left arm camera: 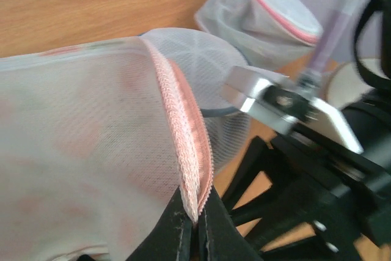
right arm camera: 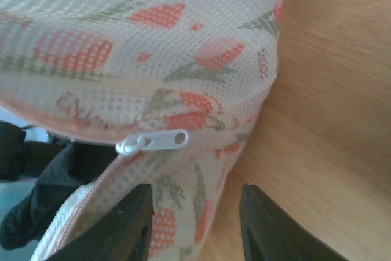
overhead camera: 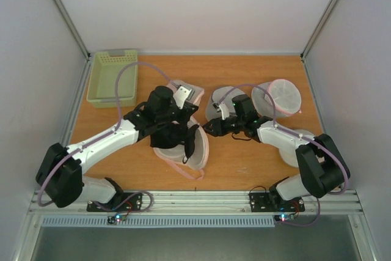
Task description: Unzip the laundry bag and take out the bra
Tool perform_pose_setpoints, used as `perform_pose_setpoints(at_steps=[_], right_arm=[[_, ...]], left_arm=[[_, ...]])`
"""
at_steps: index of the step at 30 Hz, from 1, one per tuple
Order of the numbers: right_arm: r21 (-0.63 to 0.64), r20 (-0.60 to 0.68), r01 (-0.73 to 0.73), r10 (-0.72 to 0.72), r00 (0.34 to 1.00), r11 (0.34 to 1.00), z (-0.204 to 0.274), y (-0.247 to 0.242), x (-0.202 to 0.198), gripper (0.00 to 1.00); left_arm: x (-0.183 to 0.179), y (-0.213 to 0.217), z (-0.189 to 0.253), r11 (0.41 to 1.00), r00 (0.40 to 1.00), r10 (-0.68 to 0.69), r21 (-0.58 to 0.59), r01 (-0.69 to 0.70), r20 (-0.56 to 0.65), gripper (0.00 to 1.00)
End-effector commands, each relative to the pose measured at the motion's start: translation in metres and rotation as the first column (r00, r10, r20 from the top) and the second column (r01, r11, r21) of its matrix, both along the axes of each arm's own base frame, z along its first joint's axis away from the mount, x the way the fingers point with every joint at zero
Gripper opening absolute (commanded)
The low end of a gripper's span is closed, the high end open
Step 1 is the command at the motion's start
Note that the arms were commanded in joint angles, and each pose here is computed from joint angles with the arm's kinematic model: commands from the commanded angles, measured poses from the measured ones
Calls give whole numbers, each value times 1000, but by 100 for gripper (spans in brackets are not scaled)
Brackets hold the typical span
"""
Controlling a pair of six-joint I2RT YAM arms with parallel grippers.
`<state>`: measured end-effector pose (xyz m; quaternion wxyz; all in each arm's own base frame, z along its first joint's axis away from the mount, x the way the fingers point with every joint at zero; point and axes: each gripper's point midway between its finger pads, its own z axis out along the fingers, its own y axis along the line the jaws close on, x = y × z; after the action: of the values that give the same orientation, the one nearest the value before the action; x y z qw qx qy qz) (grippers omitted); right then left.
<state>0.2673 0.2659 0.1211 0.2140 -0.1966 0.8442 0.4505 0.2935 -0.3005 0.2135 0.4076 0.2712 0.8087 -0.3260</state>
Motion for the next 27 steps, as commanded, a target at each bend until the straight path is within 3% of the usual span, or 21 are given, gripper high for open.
perform_pose_setpoints(at_steps=[1,8,12,13,14,16,17,25,27], right_arm=[[-58,53,27,-24,998,998,12,-13,2,49],[-164,124,139,-119,985,977,27,-36,8,65],[-285,178,290,-247,953,914,30,-64,24,68],[-302,204,329,-276,939,895,33,-71,28,69],[-309,230,365,-303,925,878,39,-76,32,70],[-296,275,407,-331,903,864,53,-82,37,70],[-284,290,417,-337,896,863,60,-83,39,70],[-270,308,403,-318,897,875,69,-80,37,71],[-263,306,394,-312,900,881,70,-77,37,72]], left_arm=[[34,6,-9,985,985,170,7,-170,-9,1],[50,-2,-32,971,969,239,36,-237,-56,1],[57,-13,-40,973,971,230,52,-227,-64,2],[57,-18,-41,975,974,217,55,-214,-69,9],[57,-23,-42,979,977,201,57,-197,-77,29],[55,-29,-46,982,981,174,93,-166,-87,79],[56,-28,-45,979,980,181,115,-170,-88,98],[51,26,16,931,942,325,147,-335,85,99],[43,50,17,906,926,371,191,-378,76,99]])
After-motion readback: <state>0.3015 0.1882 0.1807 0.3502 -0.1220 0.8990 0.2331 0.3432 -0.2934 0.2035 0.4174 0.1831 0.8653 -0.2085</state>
